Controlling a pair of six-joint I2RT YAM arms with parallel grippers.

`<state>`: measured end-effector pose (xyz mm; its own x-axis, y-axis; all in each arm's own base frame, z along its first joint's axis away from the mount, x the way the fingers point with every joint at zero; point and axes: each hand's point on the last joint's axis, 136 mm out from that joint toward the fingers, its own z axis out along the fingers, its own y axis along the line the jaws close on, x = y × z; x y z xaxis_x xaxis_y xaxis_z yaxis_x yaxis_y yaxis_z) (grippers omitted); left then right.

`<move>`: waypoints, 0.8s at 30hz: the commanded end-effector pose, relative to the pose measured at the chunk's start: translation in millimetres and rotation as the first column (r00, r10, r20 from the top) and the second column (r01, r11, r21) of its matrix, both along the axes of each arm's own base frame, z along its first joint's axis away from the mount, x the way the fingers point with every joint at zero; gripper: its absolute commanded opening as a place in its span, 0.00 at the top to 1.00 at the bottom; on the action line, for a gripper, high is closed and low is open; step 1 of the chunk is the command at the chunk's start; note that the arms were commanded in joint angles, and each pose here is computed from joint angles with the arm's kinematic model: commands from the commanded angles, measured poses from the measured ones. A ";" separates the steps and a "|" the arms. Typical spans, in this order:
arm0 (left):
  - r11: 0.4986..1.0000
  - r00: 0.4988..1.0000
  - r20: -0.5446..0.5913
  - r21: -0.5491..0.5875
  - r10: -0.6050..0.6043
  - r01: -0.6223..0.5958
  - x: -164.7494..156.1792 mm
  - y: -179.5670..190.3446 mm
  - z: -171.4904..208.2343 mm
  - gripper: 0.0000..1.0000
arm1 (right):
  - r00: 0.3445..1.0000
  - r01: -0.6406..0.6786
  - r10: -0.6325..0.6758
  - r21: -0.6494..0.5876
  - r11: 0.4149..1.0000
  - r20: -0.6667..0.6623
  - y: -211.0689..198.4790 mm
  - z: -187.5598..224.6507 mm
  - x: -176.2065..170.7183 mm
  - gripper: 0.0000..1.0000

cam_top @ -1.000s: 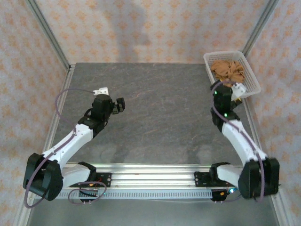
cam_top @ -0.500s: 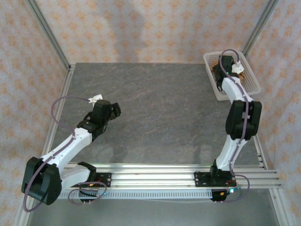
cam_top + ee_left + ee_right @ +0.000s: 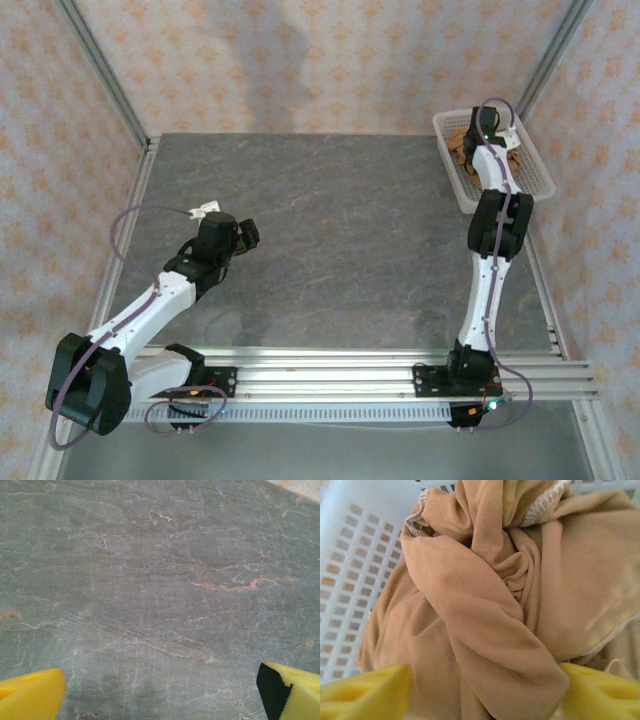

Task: Fold the inside-out t-shirt

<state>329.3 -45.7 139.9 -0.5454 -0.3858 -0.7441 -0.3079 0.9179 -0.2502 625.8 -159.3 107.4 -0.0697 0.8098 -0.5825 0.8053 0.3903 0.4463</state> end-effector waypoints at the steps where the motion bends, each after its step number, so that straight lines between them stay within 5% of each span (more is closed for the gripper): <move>1: 1.000 1.000 0.013 -0.022 0.004 -0.003 3.6 -1.6 2.4 0.00 | 1.000 0.019 -0.019 -0.001 1.000 -0.001 -6.8 6.2 0.5 0.73; 3: 1.000 1.000 0.010 -0.025 -0.002 0.003 4.2 -3.2 2.0 0.01 | 1.000 0.008 -0.008 0.011 1.000 0.014 -3.7 15.9 0.6 0.97; 4: 1.000 1.000 0.007 -0.027 -0.005 0.005 4.5 -3.8 1.7 0.02 | 1.000 0.005 -0.005 0.016 1.000 0.024 -2.4 24.7 -1.0 1.00; 12: 0.999 0.999 0.044 -0.040 -0.006 0.008 -1.9 -2.3 14.7 0.03 | 0.971 -0.087 0.079 0.024 0.996 0.227 34.1 156.3 -32.3 1.00; 24: 0.992 0.987 0.103 -0.019 0.122 -0.121 -18.6 24.8 21.4 0.02 | 0.831 -0.121 0.174 -0.134 0.984 0.528 95.1 330.2 -139.0 1.00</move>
<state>317.1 -36.4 162.6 -0.4559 -0.4348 -0.7766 -0.3228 0.8939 -0.3109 499.4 -53.7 414.8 0.0817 0.7908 -0.6066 0.4011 0.5311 0.7464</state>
